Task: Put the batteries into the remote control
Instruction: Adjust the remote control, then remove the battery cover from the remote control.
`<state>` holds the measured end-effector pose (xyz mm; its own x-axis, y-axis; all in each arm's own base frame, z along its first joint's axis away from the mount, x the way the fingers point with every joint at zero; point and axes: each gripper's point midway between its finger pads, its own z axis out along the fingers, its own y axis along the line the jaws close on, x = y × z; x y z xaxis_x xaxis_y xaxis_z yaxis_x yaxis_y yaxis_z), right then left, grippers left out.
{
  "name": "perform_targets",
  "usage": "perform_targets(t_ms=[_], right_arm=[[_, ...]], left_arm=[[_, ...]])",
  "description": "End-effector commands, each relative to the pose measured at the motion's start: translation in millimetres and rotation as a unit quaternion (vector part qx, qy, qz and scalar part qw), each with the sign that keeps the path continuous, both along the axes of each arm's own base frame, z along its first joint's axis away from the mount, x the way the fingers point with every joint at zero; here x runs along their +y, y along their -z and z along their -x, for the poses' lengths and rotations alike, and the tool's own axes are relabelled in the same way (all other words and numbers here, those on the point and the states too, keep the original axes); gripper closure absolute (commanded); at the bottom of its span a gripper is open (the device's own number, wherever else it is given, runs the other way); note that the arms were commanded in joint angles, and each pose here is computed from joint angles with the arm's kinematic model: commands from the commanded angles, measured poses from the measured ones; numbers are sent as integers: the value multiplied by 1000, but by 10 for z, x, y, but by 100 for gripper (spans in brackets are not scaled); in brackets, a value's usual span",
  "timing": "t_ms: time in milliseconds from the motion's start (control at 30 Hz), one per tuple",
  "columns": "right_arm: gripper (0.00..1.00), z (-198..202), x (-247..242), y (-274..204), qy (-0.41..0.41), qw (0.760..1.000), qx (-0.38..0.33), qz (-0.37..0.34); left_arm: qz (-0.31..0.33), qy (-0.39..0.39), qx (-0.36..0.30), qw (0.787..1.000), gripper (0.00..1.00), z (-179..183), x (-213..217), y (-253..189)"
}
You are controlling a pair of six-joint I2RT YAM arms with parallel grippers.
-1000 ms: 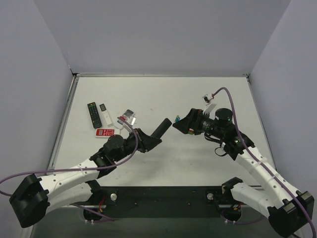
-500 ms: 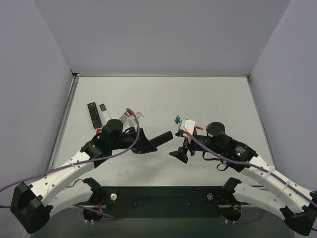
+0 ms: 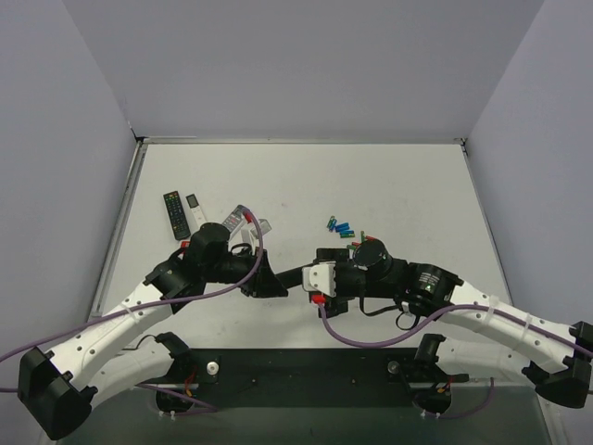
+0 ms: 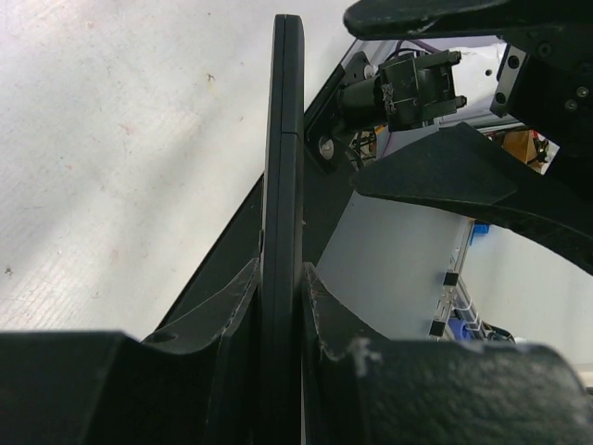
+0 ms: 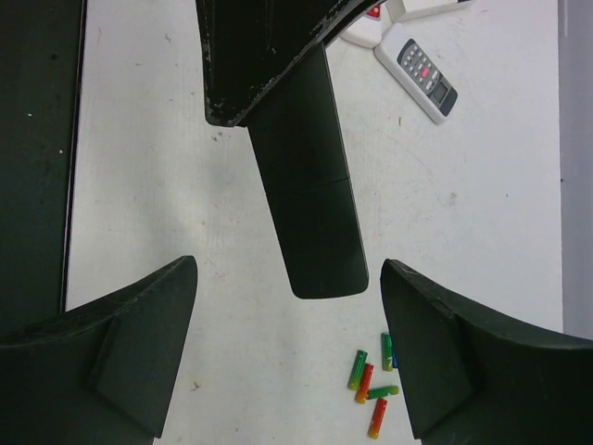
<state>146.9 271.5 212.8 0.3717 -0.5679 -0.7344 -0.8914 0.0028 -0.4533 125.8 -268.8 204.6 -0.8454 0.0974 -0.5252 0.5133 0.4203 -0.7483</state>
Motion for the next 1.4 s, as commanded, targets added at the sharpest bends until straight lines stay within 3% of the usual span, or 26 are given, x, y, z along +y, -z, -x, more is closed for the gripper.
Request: perform_targets(t_ms=[0,167,867,1067,1367], right_arm=[[26,-94,94,-143,-15,998,-55,21],[30,-115,221,-82,-28,996,-68,41],[68,-248,288,204,-14,989,-110,97],[75,-413,29,488,29,977,-137,163],[76,-502,-251,707,68,969,-131,200]], left_arm=[[26,15,-30,999,100,27,-6,-256],[29,15,-30,999,100,42,3,-280],[19,11,-34,999,100,55,51,-388],[7,-1,-36,999,100,-9,140,-398],[-7,-14,-44,999,100,-84,369,-423]])
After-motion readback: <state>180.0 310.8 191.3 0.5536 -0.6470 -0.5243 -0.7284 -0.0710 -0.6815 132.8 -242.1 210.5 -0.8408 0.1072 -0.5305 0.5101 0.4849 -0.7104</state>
